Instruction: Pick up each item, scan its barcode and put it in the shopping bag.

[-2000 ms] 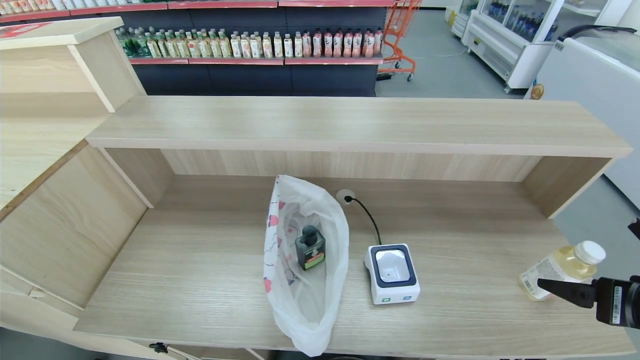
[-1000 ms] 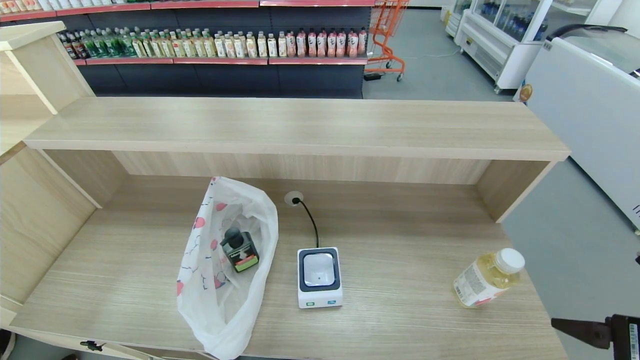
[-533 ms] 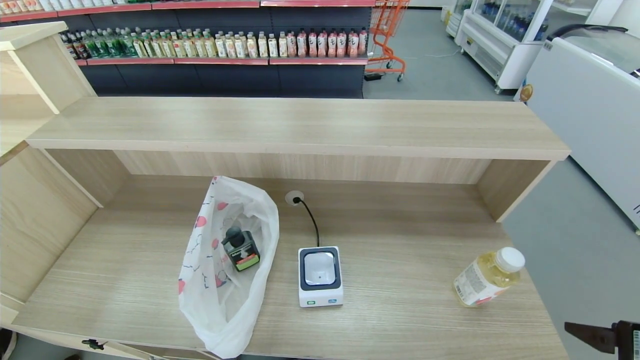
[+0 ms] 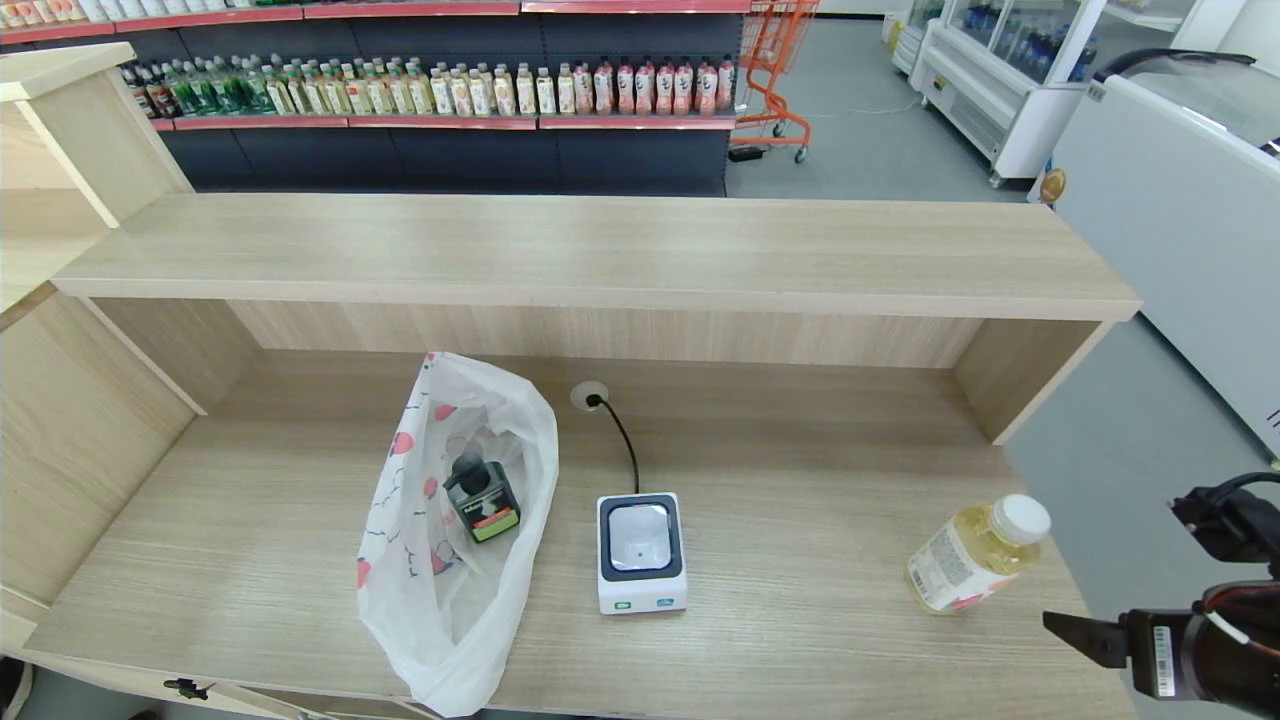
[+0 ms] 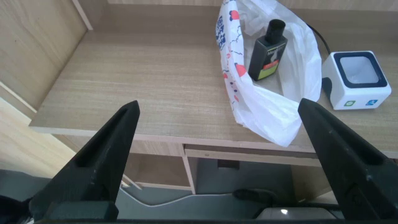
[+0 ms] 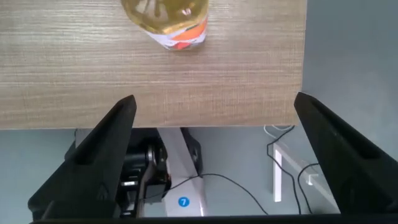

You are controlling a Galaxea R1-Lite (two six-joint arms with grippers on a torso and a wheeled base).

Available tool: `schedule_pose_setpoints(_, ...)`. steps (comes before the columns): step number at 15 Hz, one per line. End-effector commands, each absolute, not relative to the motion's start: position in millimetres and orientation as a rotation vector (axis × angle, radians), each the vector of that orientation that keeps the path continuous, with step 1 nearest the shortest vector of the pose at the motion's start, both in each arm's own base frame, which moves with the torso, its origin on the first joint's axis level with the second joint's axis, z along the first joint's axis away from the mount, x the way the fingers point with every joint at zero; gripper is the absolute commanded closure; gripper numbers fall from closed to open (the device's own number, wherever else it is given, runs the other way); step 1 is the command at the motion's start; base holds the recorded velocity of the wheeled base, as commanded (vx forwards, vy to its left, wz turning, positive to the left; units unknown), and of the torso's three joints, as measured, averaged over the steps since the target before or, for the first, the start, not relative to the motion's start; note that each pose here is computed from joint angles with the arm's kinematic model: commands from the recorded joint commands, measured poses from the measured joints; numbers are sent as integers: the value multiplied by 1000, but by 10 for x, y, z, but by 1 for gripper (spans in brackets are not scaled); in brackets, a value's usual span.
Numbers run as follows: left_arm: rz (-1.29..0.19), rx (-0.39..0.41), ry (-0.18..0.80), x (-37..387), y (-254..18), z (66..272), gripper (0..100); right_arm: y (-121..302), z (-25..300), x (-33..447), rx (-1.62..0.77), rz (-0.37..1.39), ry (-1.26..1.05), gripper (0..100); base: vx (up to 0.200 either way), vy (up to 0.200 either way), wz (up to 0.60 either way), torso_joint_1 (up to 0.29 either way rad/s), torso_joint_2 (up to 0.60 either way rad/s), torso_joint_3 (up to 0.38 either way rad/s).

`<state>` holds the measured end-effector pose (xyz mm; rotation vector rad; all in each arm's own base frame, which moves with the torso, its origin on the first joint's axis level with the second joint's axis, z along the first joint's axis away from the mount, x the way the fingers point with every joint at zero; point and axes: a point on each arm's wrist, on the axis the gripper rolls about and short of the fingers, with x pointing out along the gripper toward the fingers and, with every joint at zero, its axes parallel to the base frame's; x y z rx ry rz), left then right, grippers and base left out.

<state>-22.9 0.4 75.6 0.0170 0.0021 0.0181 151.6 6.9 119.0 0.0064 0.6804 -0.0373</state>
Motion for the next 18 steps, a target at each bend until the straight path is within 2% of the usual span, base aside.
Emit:
schedule_pose_setpoints(1,18,17,2,-229,4,756,0,137,996,1726,-28,2,740,0,0,0,0,0,0,0)
schedule_pose_setpoints(18,18,17,3,-228,4,752,0,288,511,2409,-171,249,579,0,0,0,0,0,0,0)
